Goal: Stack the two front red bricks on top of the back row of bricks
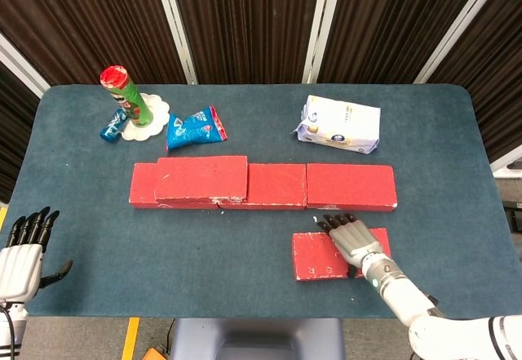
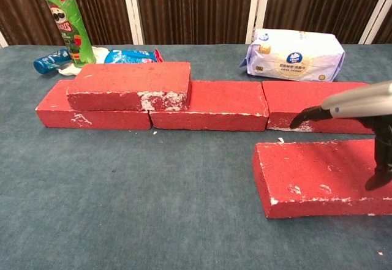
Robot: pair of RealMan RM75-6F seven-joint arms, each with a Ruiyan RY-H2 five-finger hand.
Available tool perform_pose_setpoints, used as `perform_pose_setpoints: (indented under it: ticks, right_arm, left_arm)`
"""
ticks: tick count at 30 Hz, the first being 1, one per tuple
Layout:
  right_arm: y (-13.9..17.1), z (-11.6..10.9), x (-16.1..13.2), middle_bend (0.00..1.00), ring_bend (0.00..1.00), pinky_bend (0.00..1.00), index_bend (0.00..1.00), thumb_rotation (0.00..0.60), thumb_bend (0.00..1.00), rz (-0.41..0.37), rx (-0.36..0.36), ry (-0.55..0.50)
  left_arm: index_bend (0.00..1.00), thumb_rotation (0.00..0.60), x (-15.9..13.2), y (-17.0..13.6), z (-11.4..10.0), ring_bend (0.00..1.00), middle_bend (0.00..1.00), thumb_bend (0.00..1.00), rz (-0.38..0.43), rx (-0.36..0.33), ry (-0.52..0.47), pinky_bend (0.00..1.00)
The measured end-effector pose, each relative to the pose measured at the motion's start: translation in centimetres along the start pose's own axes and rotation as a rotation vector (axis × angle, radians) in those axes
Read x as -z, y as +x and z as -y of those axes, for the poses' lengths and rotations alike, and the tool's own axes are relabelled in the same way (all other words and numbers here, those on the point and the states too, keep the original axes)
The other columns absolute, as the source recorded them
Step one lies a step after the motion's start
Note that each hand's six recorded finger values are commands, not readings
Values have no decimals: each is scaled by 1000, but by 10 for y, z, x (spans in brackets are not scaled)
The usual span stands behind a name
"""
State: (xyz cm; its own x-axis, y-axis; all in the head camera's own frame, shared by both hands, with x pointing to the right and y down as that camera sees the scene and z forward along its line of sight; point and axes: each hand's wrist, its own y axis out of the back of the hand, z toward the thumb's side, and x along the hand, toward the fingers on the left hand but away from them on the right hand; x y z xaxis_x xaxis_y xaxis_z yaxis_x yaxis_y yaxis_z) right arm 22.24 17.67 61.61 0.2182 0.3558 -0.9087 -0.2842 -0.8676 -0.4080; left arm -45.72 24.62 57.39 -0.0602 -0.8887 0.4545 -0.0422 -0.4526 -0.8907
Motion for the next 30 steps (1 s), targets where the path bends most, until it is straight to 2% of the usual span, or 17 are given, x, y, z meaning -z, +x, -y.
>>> perform_pose_setpoints:
  ticks: [9, 30]
  right_arm:
    - [3, 10, -4, 0, 0, 0, 0, 600, 0, -5, -22, 13]
    - [-15, 30, 11, 0, 0, 0, 0, 600, 0, 62, 3, -4]
  left_arm:
    - [0, 600, 3, 1, 0, 0, 0, 231, -14, 0, -8, 21]
    - [0, 600, 4, -1, 0, 0, 0, 232, -34, 9, -20, 21]
